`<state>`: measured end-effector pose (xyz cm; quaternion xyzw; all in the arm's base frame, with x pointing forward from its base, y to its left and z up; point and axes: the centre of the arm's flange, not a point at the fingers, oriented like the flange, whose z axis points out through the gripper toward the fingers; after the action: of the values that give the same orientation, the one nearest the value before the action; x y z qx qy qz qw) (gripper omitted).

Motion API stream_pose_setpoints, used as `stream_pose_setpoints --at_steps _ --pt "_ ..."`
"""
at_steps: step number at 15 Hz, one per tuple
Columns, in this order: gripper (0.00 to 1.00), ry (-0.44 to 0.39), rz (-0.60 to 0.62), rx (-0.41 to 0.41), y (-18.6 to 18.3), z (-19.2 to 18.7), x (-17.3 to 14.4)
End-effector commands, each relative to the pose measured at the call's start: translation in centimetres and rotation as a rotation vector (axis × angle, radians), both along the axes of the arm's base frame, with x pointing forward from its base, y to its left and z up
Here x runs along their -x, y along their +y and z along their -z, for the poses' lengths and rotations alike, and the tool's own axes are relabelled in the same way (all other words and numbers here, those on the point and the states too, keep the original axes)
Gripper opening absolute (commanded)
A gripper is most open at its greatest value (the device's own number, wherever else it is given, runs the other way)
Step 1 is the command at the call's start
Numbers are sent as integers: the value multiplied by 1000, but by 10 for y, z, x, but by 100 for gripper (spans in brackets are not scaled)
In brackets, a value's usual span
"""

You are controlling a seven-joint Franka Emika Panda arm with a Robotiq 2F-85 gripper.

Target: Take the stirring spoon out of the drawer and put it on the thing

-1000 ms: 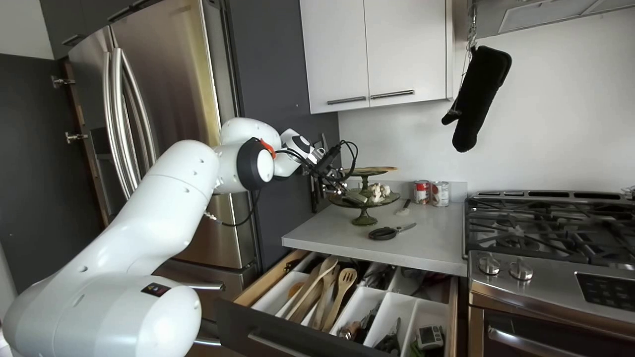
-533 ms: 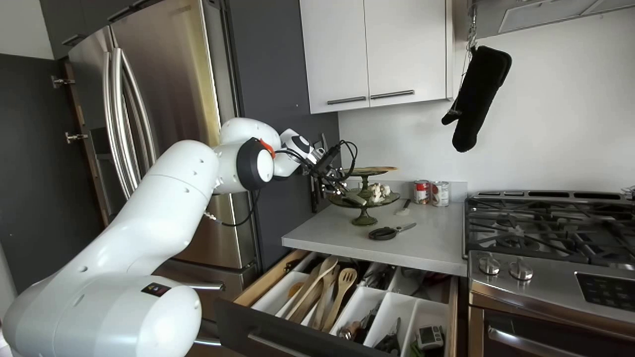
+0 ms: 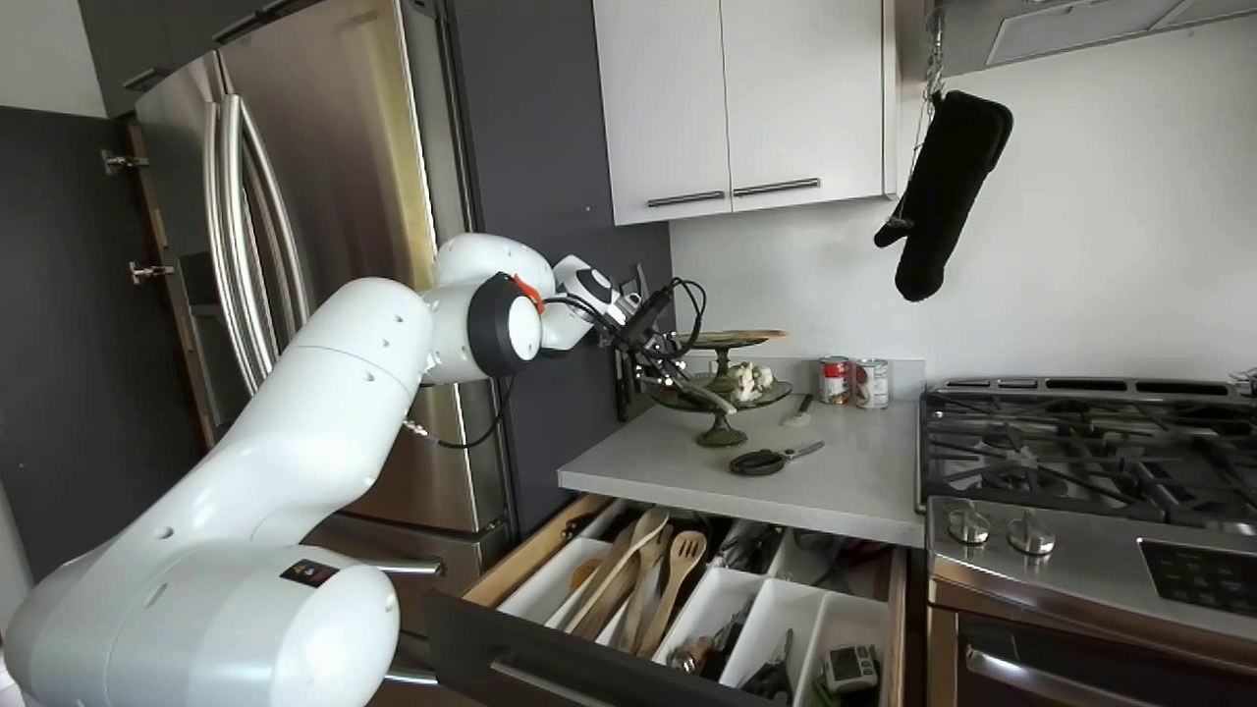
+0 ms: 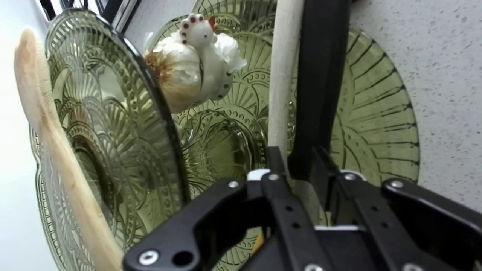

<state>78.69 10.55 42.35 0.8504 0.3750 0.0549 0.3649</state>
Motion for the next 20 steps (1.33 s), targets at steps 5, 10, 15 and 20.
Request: stream_pose_setpoints --at_steps 5,10,15,20 --pt "14 24 -11 -24 16 -12 5" --pt "2 34 -14 -55 23 -25 16" --pt "0 55 -53 -108 32 -34 27" --pt "0 69 -74 -154 34 -46 41"
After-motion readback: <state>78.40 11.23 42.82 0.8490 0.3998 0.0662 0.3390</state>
